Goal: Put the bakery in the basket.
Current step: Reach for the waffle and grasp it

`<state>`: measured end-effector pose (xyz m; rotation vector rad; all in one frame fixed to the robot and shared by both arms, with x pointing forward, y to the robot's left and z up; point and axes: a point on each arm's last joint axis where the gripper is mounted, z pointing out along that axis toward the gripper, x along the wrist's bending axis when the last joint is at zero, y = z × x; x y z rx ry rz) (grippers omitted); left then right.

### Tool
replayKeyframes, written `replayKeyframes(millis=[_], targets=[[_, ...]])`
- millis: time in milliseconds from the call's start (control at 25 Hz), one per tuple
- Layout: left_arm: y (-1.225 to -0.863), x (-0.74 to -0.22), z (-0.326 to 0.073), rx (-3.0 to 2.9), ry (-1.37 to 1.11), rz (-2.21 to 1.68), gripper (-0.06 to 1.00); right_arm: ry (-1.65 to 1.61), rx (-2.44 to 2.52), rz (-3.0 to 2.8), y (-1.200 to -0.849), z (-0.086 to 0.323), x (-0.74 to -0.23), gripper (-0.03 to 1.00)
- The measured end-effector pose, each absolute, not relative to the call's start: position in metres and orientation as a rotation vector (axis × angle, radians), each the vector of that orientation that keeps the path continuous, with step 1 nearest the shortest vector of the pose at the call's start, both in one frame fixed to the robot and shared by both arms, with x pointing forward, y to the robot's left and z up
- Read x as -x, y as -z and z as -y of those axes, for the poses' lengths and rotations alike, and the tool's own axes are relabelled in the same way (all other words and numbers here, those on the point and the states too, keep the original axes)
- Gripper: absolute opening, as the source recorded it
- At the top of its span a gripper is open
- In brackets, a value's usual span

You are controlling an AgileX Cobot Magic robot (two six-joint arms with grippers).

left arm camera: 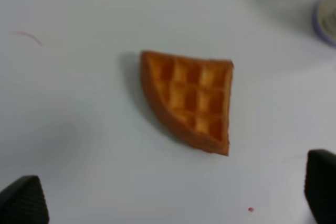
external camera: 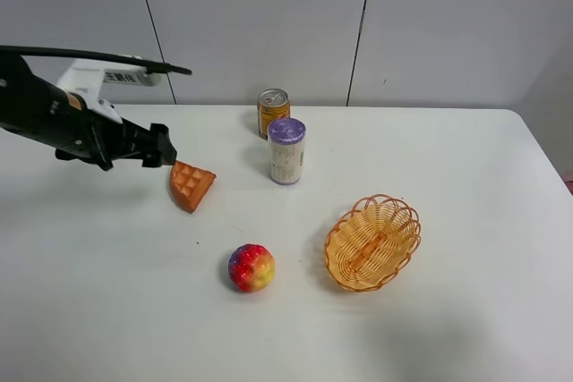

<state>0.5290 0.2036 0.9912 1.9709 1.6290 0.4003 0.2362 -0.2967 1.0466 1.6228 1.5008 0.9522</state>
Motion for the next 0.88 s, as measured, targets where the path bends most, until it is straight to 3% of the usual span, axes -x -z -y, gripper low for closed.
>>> replayKeyframes(millis=[280,880], targets=[[-0.937,-0.550,-0.173,-2.141,-0.331,-1.582,1.00,-0.952,-1.623,-1.501,-1.047,0.297,-0.236,0.99],[-0.911,-0.587,-0.159,-2.203,-0.361,-1.532,1.00,-0.952,-1.623,-1.501,-1.047,0.297,-0.236,0.99]])
